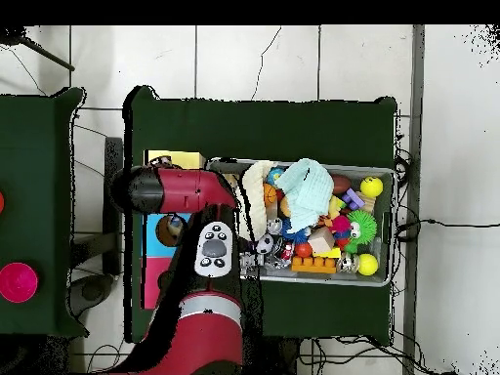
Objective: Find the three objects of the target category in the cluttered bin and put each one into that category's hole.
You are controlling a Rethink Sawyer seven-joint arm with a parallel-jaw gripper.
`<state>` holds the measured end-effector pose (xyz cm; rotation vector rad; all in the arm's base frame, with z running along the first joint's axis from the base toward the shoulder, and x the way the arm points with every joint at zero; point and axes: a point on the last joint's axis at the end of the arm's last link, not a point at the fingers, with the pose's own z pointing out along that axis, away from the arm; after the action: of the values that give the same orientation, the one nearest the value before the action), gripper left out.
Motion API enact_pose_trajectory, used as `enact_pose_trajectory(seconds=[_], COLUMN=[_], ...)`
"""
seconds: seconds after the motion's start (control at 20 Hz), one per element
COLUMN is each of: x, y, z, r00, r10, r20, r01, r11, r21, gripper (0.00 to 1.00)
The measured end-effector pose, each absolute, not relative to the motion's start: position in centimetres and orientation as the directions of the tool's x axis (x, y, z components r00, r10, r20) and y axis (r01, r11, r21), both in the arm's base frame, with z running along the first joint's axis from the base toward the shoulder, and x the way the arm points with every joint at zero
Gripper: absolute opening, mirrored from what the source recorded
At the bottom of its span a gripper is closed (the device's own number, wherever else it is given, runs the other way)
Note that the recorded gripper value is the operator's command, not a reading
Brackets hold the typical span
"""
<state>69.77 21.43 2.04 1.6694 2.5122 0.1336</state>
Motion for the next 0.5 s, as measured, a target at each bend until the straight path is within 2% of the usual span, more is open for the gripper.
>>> enact_pose_trajectory(seconds=[0.5], x=[70.15], y=[21.86], z=[2.06], r00=[-0.398], r10=[0.912], r20=[-0.100], r01=[0.902], r11=[0.409], r21=[0.138], gripper=[0.00])
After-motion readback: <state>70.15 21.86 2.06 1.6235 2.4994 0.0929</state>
